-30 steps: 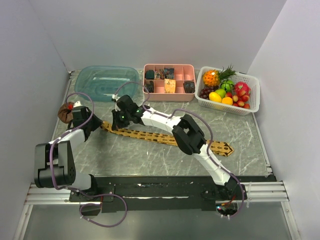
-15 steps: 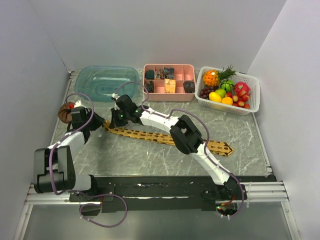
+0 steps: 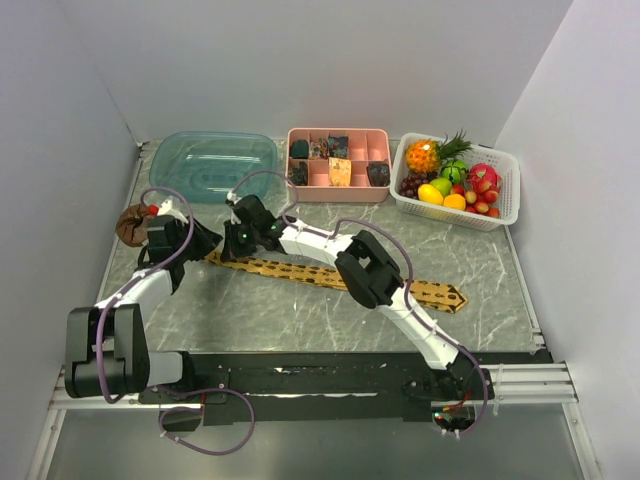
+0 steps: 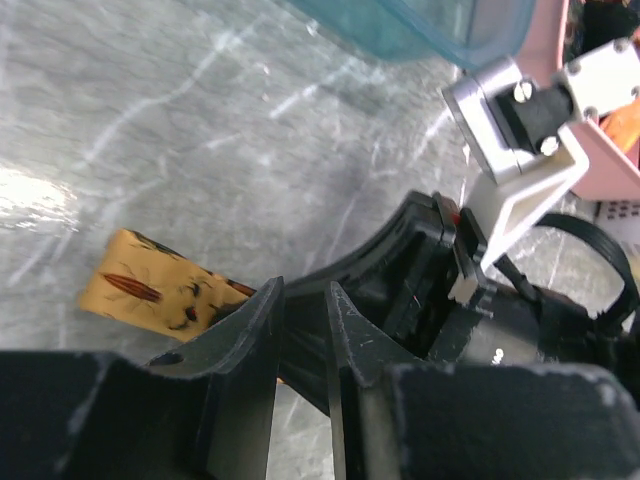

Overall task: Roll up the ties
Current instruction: Roll the tie at the center of the board.

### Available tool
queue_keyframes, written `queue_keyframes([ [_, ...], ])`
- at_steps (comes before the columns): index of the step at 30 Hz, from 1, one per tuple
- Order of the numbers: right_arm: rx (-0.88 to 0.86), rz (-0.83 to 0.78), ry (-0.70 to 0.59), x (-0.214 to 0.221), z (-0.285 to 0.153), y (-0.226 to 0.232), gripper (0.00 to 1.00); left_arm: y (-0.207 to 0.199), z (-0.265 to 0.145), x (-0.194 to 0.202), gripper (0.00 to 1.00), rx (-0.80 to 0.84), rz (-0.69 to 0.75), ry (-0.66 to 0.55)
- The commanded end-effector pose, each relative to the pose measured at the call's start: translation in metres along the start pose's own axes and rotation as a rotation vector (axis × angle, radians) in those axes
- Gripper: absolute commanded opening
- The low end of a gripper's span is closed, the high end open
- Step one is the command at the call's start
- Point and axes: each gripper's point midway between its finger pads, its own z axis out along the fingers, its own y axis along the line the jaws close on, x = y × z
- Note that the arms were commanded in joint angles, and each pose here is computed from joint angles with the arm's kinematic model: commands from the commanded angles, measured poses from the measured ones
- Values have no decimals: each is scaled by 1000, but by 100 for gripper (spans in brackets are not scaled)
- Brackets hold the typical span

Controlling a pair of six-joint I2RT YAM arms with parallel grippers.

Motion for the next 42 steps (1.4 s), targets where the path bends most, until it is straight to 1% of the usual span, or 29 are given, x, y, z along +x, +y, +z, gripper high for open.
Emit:
queue_keyframes([
  [1, 2, -5, -54, -13, -12, 2, 0, -13, -2, 7, 29, 65, 6, 7],
  [4, 15, -4, -74, -16, -23, -1, 0, -7, 0, 13, 29, 51, -2, 15],
  [5, 18, -1, -75, -15, -23, -4, 0, -3, 0, 13, 32, 33, -5, 9],
  [7, 14, -4, -75, -16, -24, -3, 0, -3, -2, 7, 41, 14, -3, -13],
  [8, 15, -4, -73, -15, -25, -3, 0, 2, -3, 2, 48, -20, -2, -33],
  [11, 10, -5, -81, -15, -26, -3, 0, 12, -10, -12, 53, -107, 4, -88],
  [15, 0, -6, -75, -16, -25, 0, 0, 24, -16, -22, 52, -195, 19, -120],
  [22, -18, -3, -67, -18, -15, 1, 0, 40, -11, -11, 52, -262, 12, -74],
  [24, -21, -5, -69, -20, -14, 4, 0, 45, -10, -14, 52, -294, 14, -83],
  [34, -33, 3, -55, -20, -5, 2, 0, 56, -2, -8, 54, -326, 19, -54],
  [38, -34, -3, -57, -21, -5, 4, 0, 61, 6, -3, 53, -338, 20, -29],
  [42, -35, 0, -56, -21, -5, 4, 0, 59, 11, -7, 51, -333, 16, -30],
])
